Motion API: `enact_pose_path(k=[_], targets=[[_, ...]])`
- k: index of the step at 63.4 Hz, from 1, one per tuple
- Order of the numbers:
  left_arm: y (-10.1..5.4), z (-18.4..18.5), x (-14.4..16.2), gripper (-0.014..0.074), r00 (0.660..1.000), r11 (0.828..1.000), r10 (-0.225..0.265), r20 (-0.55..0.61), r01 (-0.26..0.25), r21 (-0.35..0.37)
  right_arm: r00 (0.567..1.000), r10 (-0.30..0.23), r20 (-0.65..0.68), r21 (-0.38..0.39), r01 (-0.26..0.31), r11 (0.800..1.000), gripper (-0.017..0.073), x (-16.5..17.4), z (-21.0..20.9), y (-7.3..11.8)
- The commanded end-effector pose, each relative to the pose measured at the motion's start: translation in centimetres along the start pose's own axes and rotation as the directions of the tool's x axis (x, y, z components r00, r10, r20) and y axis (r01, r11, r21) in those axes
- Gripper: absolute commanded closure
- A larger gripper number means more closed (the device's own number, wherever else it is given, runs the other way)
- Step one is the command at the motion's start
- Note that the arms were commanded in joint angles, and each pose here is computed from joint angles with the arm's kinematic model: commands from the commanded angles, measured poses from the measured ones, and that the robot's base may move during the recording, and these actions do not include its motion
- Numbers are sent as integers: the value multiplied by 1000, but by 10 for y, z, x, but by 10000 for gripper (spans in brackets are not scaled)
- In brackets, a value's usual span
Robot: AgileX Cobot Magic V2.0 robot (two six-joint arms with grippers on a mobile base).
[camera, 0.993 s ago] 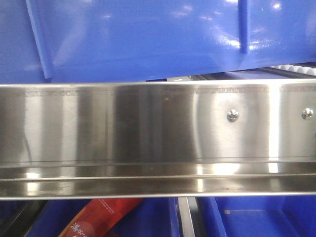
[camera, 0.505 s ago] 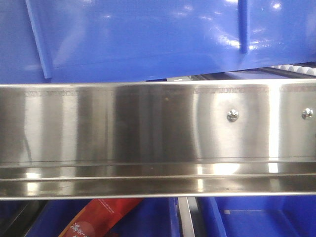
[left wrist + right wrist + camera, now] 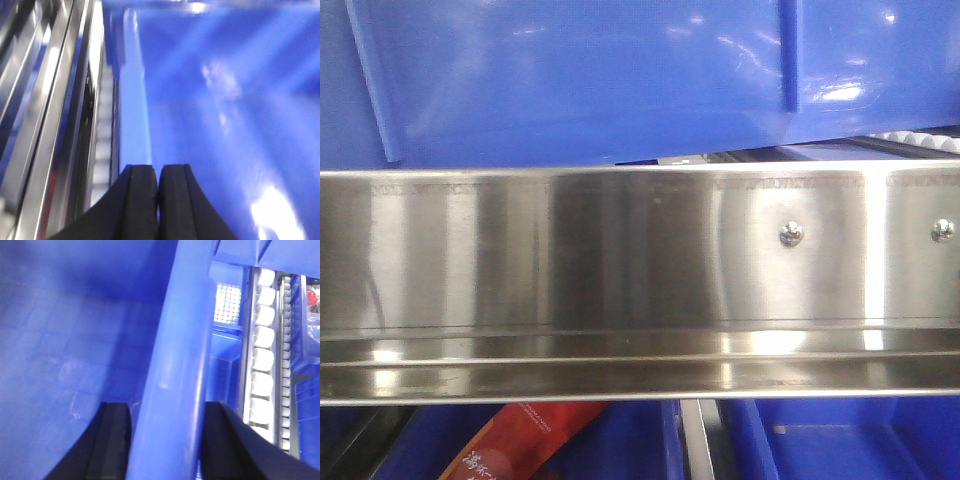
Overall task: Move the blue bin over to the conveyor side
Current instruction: 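Close both grippers on opposite side walls of the blue bin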
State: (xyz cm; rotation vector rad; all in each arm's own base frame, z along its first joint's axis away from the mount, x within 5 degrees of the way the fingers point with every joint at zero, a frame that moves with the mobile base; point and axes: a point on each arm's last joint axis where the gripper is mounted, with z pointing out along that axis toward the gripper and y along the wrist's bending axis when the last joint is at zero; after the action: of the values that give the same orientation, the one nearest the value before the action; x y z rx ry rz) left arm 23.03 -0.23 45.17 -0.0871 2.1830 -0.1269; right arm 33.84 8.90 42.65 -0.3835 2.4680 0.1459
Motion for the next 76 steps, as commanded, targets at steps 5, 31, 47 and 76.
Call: enact_pose_path(k=[5,31,47,76], targets=[[-1,6,-7,410,998,1000,-17,61,16,14,1000,7,18,19,-7,1000,630,-1,-2,-2],[4,77,-3,106,994,998,-63,-84,62,-6,1000,7,18,19,-7,1000,630,-1,-2,-2],[4,92,1,125,987,997,-82,-142,83,0,1000,7,18,19,-7,1000,630,-1,-2,-2],[6,108,7,129,975,996,-85,-204,85,-10,1000,7,18,19,-7,1000,630,-1,-2,-2]])
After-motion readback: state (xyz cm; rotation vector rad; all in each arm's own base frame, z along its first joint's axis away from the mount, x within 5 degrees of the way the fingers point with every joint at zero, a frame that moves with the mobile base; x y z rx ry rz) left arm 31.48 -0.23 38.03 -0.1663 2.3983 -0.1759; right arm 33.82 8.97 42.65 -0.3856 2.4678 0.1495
